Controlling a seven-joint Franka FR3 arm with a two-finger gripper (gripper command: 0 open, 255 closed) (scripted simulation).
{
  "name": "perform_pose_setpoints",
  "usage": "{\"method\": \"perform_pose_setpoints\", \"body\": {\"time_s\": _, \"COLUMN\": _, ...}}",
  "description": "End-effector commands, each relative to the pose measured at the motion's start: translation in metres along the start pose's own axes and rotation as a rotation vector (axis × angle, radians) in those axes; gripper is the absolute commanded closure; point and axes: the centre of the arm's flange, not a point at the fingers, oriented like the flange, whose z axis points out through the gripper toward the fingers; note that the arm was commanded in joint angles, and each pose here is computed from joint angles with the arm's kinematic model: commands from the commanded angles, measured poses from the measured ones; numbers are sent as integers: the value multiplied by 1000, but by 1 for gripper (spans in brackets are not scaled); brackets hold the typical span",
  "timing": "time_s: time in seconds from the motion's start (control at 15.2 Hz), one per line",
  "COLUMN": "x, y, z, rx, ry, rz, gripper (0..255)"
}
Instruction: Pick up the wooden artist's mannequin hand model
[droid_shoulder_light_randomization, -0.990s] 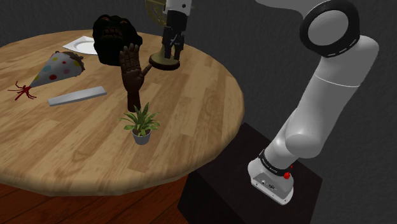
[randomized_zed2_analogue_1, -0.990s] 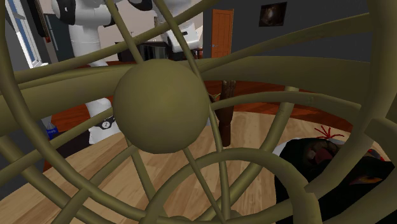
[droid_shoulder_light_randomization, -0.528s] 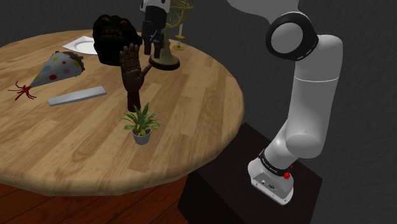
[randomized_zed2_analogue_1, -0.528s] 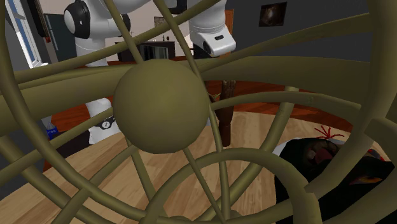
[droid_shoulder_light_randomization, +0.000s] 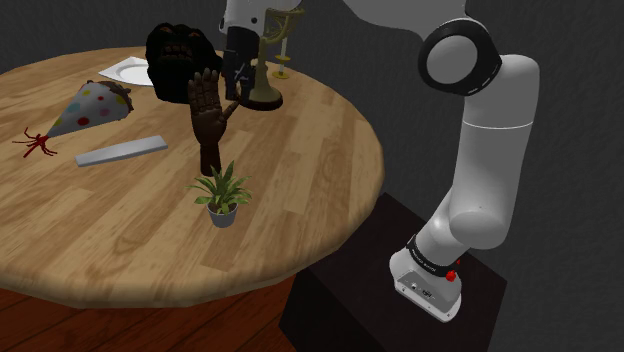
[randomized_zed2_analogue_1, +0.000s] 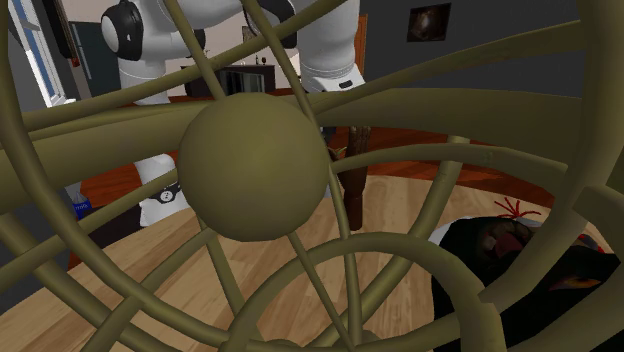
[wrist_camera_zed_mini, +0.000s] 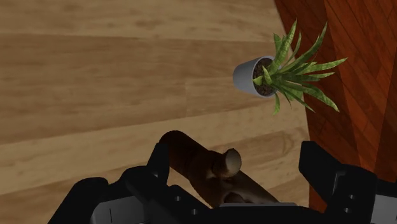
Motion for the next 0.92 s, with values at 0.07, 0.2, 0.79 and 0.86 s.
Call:
{"method": "perform_pose_setpoints", "body": {"time_s": 0.07, "x": 0, "y": 0, "z": 1, "rx": 0, "ry": 1, "rz": 0, "gripper": 255}}
{"method": "perform_pose_setpoints", "body": {"time_s": 0.2, "x": 0, "y": 0, "z": 1, "rx": 0, "ry": 1, "rz": 0, "gripper": 255}}
{"method": "perform_pose_setpoints", "body": {"time_s": 0.79, "x": -2, "y": -7, "z": -12, "rx": 0, "ry": 1, "rz": 0, "gripper": 255}}
{"method": "perform_pose_setpoints", "body": {"time_s": 0.86, "x": -2, "y": -10, "z": -17, "rx": 0, "ry": 1, "rz": 0, "gripper": 255}}
